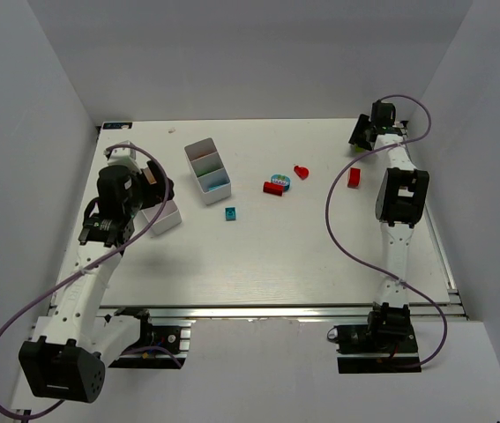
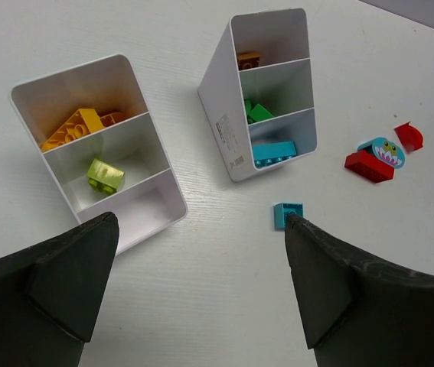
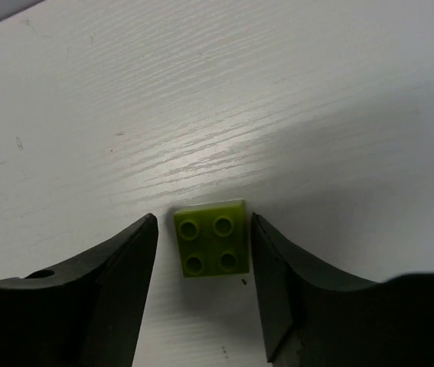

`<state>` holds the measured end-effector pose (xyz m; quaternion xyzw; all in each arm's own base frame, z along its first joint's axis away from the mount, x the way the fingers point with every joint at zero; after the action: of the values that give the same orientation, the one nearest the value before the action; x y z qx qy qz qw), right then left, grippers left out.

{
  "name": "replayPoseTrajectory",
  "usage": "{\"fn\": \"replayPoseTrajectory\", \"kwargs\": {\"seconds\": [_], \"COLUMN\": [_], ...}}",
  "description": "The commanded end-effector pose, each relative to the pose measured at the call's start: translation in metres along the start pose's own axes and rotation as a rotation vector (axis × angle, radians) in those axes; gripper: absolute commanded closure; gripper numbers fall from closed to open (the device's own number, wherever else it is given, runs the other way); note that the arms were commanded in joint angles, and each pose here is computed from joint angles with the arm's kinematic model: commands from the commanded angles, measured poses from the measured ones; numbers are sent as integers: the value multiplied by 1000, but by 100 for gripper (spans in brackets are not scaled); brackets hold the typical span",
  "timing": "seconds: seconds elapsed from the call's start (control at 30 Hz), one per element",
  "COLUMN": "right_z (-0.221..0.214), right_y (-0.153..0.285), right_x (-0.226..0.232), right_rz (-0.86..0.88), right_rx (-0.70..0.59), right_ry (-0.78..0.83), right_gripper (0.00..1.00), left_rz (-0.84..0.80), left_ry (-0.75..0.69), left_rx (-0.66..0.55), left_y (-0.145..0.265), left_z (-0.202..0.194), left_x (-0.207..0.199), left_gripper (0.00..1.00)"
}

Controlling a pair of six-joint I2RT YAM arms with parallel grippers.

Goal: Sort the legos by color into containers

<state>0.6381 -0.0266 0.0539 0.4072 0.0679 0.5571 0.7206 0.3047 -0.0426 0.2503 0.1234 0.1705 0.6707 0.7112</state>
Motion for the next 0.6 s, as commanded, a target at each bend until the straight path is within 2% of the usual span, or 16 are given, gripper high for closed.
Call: {"fn": "replayPoseTrajectory", "kwargs": {"seconds": [0.0,0.07,0.1,0.2,0.4,0.47,0.57], "right_z": [0,-2,-4,-8,-8,0,18], "right_y": [1,1,1,1,2,10,28], "right_x": [6,8,8,10,12,29,57], "right_rz": [26,33,34,42,63,163,316], "right_rx": [16,23,27,40,42,37,-26], "right_ry": [-21,-20,-17,-5,21,41,142], "right_gripper": [45,51,60,77,85,89,100], "left_rz": [9,6,5,3,3,2,-4], "left_ry": [4,6,6,7,9,11,16], "left_rx": [-34,-36,-32,-35,-48,-58,-70], "left_y": [1,-1,-2,-3,-2,-1,-1], "left_z": [15,15,15,16,19,22,25], "left_x": [1,1,1,0,0,0,-1], "left_gripper": [2,2,2,2,2,2,2]}}
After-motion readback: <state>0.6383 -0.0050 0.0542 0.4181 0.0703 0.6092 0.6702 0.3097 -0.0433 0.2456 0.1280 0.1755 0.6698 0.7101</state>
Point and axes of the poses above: each gripper's point midway between its finger pads, its own y axis back along the fingers, its own x axis along the line the jaws close on, z = x × y, the point moved 3 cm from there along y, back along the fingers, and after that the axes turned 14 degrees about -y, right-handed, at the moved point
